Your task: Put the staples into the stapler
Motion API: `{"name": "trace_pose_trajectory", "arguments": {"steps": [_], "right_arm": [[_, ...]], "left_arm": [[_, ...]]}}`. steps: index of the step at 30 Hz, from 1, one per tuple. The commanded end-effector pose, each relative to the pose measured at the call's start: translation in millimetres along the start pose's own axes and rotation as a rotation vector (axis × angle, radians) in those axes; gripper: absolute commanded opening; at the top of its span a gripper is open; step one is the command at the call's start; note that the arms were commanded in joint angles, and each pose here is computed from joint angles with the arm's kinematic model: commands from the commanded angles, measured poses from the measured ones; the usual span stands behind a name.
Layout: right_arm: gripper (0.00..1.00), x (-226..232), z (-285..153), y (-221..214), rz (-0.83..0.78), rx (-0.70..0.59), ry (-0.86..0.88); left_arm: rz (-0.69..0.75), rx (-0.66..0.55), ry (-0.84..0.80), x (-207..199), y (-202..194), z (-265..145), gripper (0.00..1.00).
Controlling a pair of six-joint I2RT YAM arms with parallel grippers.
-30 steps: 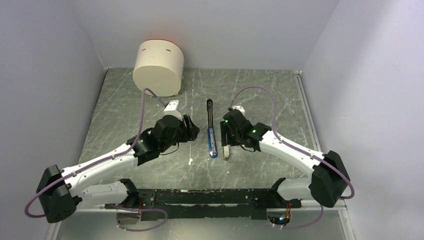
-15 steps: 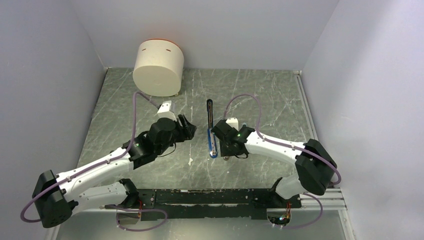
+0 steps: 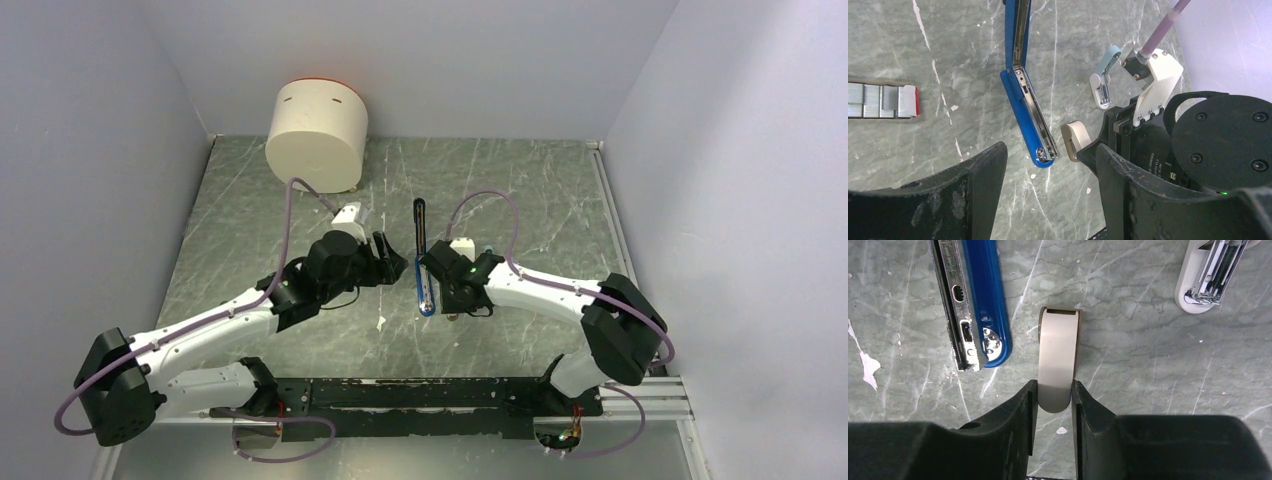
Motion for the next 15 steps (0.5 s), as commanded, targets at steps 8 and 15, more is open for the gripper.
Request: {"name": "trace_pose_trajectory", "arguments": {"steps": [8, 15], "right_arm": [[0.2, 1, -14, 19, 0.129, -0.097, 0.052], [0.18, -10, -21, 21, 0.263, -0.155, 0.161]], "left_arm": [[-0.04, 0.136, -0.156, -10, -26, 11, 0.71], [-0.034, 0.335, -0.233, -7, -69, 33, 0.66]]}}
Point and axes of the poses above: each gripper's point midway between its finger pads, its own z axis out along the fingers, its own x axis along the line the jaws close on, y = z × x, the point moved 6 cm from there along -z, back along the fingers, and after that the axes turned 7 degrees about -z, right-handed, at the moved point
